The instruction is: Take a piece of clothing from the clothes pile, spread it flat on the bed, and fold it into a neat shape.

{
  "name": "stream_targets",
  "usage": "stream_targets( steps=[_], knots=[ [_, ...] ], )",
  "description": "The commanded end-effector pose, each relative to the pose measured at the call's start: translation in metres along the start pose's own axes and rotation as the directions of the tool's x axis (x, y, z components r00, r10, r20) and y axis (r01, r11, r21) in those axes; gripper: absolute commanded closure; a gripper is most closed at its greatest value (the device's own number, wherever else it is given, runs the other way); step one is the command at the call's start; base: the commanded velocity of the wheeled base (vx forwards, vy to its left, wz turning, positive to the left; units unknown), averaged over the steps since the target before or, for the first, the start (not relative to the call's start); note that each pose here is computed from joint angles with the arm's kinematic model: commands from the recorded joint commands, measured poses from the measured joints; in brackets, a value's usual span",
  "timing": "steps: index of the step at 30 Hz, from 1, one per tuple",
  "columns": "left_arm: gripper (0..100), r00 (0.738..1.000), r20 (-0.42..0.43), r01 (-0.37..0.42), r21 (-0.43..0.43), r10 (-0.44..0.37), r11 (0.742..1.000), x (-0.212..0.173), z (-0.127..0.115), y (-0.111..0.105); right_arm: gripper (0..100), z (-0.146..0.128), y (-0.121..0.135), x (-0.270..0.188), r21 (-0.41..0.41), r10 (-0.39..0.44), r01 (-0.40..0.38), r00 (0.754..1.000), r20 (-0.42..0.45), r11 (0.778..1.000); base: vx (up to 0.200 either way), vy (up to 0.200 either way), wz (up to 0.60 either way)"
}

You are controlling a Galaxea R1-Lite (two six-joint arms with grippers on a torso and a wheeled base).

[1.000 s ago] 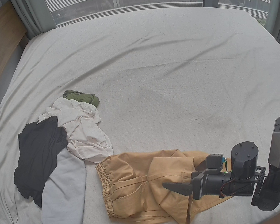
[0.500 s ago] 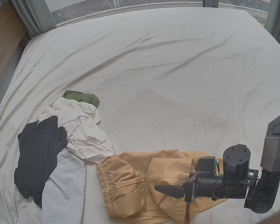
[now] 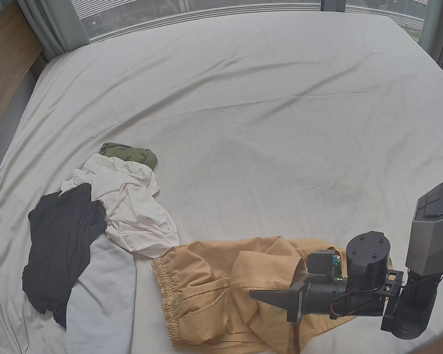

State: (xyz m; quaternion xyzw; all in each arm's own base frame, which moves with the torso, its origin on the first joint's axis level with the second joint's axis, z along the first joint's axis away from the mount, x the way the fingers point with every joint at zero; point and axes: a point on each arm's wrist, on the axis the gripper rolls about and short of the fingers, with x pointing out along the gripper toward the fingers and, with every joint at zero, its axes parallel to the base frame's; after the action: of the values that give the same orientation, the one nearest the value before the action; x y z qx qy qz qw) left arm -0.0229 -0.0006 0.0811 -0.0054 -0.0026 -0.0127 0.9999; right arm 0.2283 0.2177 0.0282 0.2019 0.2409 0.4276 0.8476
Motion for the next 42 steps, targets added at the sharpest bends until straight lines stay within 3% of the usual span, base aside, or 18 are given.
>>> stream_targets(
  steps=[1,12,19,27,29,31,34,37,42],
  knots=[
    [0,1.000,-0.001,-0.001,0.000,0.001,1.000,0.000,-0.005,0.000,100,-0.002,-0.001,0.000,0.001,-0.004,0.004,1.000,-0.006,1.000,0.000,0.000,0.00],
    [0,1.000,-0.001,-0.001,0.002,0.001,1.000,0.000,-0.005,0.000,100,0.000,-0.001,-0.003,0.002,-0.009,0.009,1.000,0.001,1.000,0.000,0.000,0.00],
    [0,1.000,-0.001,0.001,0.012,-0.001,1.000,0.000,-0.005,0.000,100,0.025,0.012,-0.028,-0.018,0.011,-0.010,0.997,0.081,1.000,0.000,0.000,0.00],
    [0,1.000,0.016,0.005,0.025,-0.006,1.000,0.000,-0.003,0.000,100,0.051,0.008,-0.052,-0.033,0.022,-0.017,0.987,0.158,0.999,0.000,0.000,0.00],
    [0,0.993,0.117,0.032,0.024,-0.034,0.999,-0.003,0.015,-0.001,100,0.058,0.009,-0.057,-0.042,0.029,-0.022,0.983,0.183,0.999,0.000,0.000,0.00],
    [0,0.968,0.244,0.046,0.029,-0.051,0.999,-0.010,0.055,-0.001,100,0.067,0.013,-0.064,-0.055,0.048,-0.037,0.976,0.214,0.998,0.000,0.000,0.00],
    [0,0.964,0.248,0.086,0.032,-0.092,0.996,-0.009,0.077,0.000,100,0.072,0.016,-0.069,-0.066,0.063,-0.050,0.971,0.229,0.997,0.000,0.000,0.00],
    [0,0.970,0.177,0.162,0.029,-0.165,0.986,0.003,0.083,0.000,100,0.077,0.018,-0.074,-0.075,0.069,-0.052,0.965,0.254,0.996,0.000,0.000,0.00],
    [0,0.940,0.128,0.322,-0.022,-0.317,0.946,0.032,0.103,-0.005,100,0.085,0.013,-0.082,-0.077,0.056,-0.035,0.958,0.283,0.996,0.000,0.000,0.00]
  ],
)
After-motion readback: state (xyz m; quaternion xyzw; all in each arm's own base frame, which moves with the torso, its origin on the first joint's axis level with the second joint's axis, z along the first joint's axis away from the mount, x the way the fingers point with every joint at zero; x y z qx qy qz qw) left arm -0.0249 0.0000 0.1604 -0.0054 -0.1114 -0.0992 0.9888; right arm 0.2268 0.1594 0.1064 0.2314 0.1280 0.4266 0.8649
